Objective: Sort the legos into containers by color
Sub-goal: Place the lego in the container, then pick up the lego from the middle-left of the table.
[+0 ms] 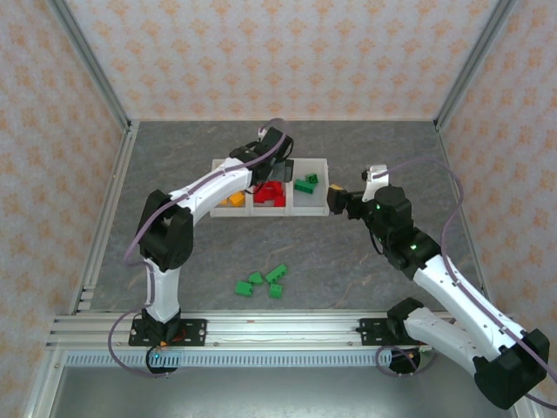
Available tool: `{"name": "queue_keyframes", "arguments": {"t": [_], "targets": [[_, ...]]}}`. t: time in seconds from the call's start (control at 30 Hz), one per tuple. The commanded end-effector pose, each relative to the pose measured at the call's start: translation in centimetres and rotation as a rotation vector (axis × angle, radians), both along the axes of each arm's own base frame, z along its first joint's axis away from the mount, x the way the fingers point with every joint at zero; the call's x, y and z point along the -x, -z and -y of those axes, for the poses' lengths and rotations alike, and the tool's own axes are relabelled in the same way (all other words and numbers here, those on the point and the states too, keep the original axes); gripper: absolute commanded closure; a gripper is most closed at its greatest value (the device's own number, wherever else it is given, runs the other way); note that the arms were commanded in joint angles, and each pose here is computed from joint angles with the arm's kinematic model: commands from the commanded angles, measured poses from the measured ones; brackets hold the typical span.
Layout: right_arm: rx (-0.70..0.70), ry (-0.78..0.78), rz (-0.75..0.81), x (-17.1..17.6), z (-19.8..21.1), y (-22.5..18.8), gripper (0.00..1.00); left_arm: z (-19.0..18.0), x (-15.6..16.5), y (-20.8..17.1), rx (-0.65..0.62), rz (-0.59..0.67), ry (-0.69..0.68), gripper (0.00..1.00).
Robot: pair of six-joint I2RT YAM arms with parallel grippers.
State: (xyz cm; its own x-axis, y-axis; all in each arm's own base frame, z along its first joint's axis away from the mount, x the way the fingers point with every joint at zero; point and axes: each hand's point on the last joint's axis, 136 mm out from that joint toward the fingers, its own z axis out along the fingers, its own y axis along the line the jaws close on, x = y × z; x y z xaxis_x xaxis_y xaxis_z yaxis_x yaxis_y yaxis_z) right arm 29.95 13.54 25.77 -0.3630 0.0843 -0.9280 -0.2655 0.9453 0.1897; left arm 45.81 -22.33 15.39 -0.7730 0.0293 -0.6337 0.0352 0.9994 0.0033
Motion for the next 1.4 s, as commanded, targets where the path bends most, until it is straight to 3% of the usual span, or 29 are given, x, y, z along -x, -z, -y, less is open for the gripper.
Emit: {"name": "queue_keyframes", "arguments": {"t": [0.0,0.3,0.6,0.97,1.37], "targets": [[-0.036,-0.015,0.061,0.2,-0.1,-1.5,0.00,-1.5,1.9,-4.1,0.010,0.074,0.007,0.00],[-0.082,0.241,0.098,-0.4,4.0,-2.2,0.00,-0.7,10.7,-1.0,0.047,-0.026,0.160,0.01],[-0.134,0.217,0.063,1.3,4.2,-1.6,0.00,6.0,20.7,5.0,-0.060,-0.239,0.454,0.01],[-0.189,0.252,0.089,3.0,5.7,0.0,0.00,7.4,23.1,9.9,-0.232,-0.382,0.509,0.21],[-0.141,0.257,0.057,2.3,5.4,1.1,0.00,7.2,25.8,12.0,-0.212,-0.480,0.547,0.28]]}}
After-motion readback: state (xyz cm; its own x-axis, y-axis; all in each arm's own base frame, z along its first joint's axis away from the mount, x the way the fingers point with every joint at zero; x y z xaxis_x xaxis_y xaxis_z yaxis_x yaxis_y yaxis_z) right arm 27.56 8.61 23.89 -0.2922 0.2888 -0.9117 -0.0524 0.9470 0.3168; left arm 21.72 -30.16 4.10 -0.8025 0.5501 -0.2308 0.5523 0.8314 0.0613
